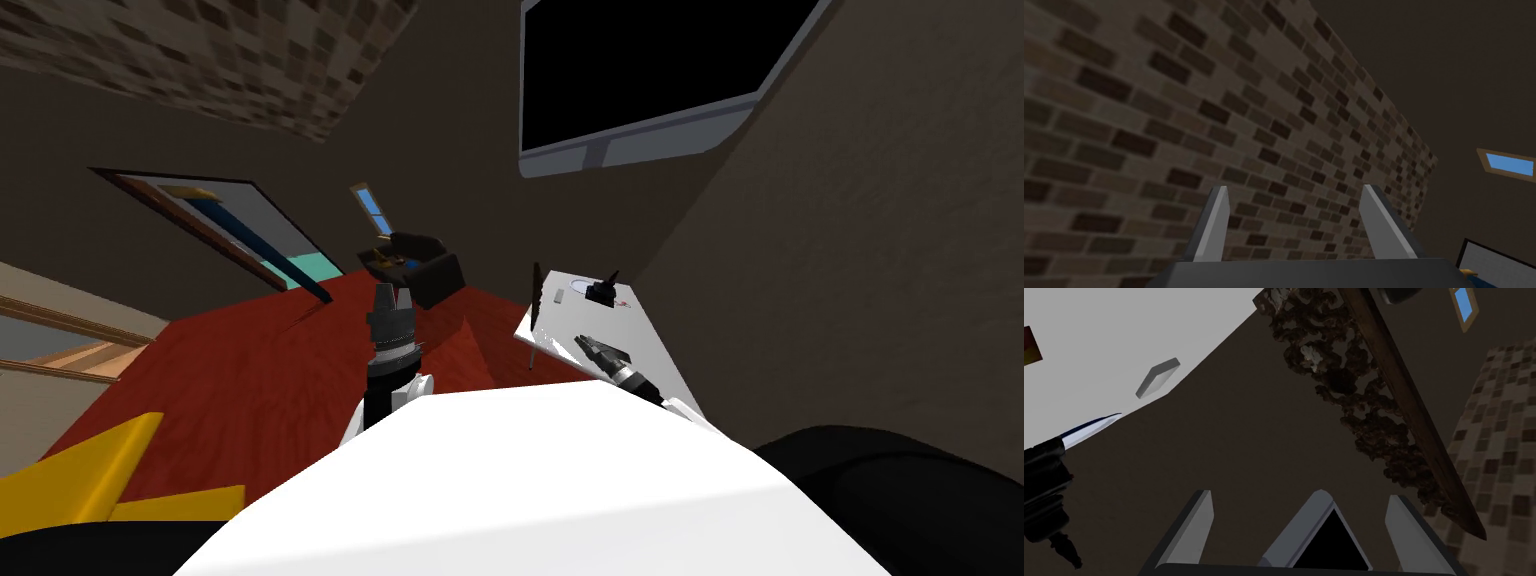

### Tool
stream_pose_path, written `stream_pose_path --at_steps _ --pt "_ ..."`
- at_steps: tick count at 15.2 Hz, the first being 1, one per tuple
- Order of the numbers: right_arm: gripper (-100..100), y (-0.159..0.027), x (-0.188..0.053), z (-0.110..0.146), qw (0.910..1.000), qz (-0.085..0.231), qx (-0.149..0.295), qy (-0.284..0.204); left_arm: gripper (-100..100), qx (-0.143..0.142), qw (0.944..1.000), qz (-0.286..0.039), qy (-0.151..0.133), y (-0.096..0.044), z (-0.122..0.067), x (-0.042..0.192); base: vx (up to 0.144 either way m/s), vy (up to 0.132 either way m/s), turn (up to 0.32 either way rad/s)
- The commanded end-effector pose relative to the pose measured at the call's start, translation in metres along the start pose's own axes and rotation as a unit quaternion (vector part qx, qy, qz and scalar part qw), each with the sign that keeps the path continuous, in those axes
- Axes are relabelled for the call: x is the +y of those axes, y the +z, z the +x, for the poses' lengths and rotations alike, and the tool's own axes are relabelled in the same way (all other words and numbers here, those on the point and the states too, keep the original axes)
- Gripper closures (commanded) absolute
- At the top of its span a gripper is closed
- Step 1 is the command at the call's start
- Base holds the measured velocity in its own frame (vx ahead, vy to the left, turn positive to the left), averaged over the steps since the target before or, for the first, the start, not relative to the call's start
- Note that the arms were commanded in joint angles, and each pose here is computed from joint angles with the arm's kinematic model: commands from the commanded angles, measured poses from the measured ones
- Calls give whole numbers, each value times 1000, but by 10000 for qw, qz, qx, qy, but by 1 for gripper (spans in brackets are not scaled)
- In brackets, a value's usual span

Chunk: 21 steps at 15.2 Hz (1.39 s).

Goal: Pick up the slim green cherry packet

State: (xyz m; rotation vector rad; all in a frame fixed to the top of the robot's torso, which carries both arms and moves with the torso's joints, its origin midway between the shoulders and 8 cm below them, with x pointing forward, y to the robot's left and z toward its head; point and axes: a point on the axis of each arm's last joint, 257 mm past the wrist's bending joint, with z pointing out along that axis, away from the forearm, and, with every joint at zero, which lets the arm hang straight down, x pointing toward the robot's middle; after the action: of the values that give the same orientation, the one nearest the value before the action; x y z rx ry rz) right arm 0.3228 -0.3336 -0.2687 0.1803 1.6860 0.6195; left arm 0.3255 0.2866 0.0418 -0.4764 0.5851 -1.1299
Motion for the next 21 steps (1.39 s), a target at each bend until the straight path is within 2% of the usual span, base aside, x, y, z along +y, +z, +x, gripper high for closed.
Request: stream_pose_path --at_steps 1,2,3,4,5,6,7,8,9,11,12,13,14,15,16,17,18,20,21 --pt "-100 -11 -17 8 9991 104 294 -279 0 0 10000 0 0 0 0 0 19 37 208" --pt "-100 -11 -17 8 9991 104 294 -279 0 0 10000 0 0 0 0 0 18 25 41" --pt "-100 -26 -37 20 9965 255 590 -531 0 0 10000 -1 1 0 0 0 22 36 135" --pt "-100 -26 -38 19 9961 242 623 -572 0 0 10000 0 0 0 0 0 25 38 182" --pt "-100 -42 -58 30 9917 390 919 -816 0 0 10000 0 1 0 0 0 31 52 274" --pt "-100 -43 -59 28 9910 376 956 -863 0 0 10000 0 0 0 0 0 35 47 210" --pt "-100 -60 -78 37 9844 500 1261 -1119 0 0 10000 0 0 0 0 0 37 44 225" --pt "-100 -61 -80 36 9837 503 1290 -1148 0 0 10000 0 0 0 0 0 34 42 176" --pt "-100 -80 -100 45 9757 640 1585 -1371 0 0 10000 -1 1 0 0 0 31 44 213" --pt "-100 -80 -101 43 9744 624 1625 -1425 0 0 10000 -1 1 0 0 0 27 36 111" --pt "-100 -101 -121 49 9637 742 1944 -1674 0 0 10000 -1 1 0 0 0 25 30 162" --pt "-100 -101 -122 48 9631 736 1957 -1693 0 0 10000 0 1 0 0 0 26 28 184" --pt "-100 -118 -135 51 9520 777 2239 -1937 0 0 10000 0 1 0 0 0 32 35 258" --pt "-100 -123 -141 51 9501 841 2287 -1949 0 0 10000 0 0 0 0 0 39 34 198" --pt "-100 -144 -159 54 9362 926 2598 -2179 0 0 10000 -1 1 0 0 0 40 42 248" --pt "-100 -146 -160 54 9354 936 2613 -2190 0 0 10000 0 0 0 0 0 39 36 176" --pt "-100 -166 -175 54 9203 986 2913 -2419 0 0 10000 -1 1 0 0 0 41 42 215" --pt "-100 -169 -178 54 9193 1023 2933 -2416 0 0 10000 -1 1 0 0 0 39 28 116" --pt "-100 -187 -189 54 9041 1029 3208 -2630 0 0 10000 -1 1 0 0 0 30 28 163"
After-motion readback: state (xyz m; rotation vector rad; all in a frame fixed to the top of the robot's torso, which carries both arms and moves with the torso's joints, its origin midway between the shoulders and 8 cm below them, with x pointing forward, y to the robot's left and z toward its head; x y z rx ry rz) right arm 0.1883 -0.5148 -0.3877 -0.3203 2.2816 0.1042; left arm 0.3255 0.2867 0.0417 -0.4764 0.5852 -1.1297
